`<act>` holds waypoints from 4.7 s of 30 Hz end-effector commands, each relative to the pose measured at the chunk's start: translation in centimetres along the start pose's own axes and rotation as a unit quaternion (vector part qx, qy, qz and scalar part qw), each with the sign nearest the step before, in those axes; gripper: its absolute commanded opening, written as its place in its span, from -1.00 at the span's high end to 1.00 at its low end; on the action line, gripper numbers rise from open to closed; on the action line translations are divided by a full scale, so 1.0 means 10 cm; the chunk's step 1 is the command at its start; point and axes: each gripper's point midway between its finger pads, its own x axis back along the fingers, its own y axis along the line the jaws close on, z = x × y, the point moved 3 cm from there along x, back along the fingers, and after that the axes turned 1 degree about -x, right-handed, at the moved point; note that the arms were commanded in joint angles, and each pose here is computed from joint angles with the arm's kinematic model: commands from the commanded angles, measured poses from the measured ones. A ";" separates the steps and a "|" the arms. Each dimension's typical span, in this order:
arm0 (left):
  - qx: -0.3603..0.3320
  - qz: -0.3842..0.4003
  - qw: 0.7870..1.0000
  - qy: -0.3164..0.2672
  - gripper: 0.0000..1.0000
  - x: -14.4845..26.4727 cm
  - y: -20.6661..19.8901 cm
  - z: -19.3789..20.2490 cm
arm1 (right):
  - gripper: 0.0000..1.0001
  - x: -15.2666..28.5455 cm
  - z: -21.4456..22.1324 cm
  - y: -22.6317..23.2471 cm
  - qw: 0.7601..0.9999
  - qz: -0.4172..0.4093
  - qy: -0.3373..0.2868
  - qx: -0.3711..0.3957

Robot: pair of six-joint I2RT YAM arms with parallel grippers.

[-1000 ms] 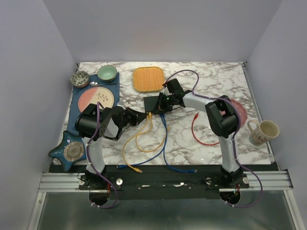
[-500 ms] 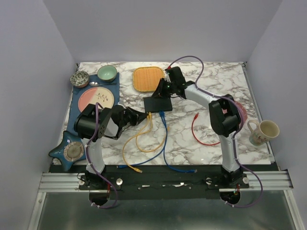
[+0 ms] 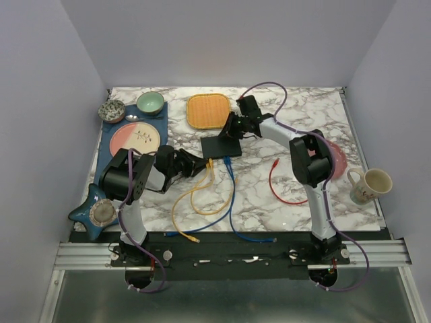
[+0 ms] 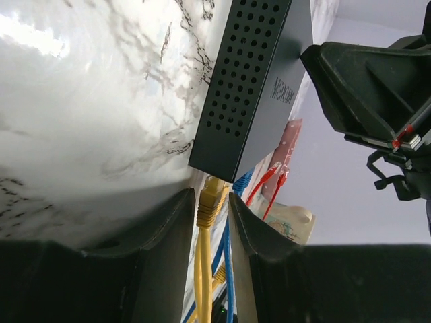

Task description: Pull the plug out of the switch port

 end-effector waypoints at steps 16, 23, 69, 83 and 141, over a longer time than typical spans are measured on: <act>0.054 0.024 0.998 -0.029 0.32 -0.07 0.03 -0.15 | 0.47 0.05 0.35 -0.22 0.999 0.014 0.030 -0.017; 0.069 0.039 0.996 -0.044 0.24 -0.05 -0.04 -0.24 | 0.47 0.06 0.40 -0.24 0.999 0.015 0.034 -0.019; -0.015 -0.042 0.999 -0.009 0.32 -0.09 0.13 -0.09 | 0.48 0.03 0.44 -0.31 0.999 0.021 0.036 -0.022; -0.009 -0.047 0.999 0.007 0.38 -0.03 0.26 0.03 | 0.48 0.01 0.43 -0.30 0.999 0.019 0.037 -0.019; 0.088 0.018 0.996 -0.012 1.00 -0.08 0.29 -0.12 | 0.49 0.36 0.80 -0.08 0.999 0.000 0.033 0.016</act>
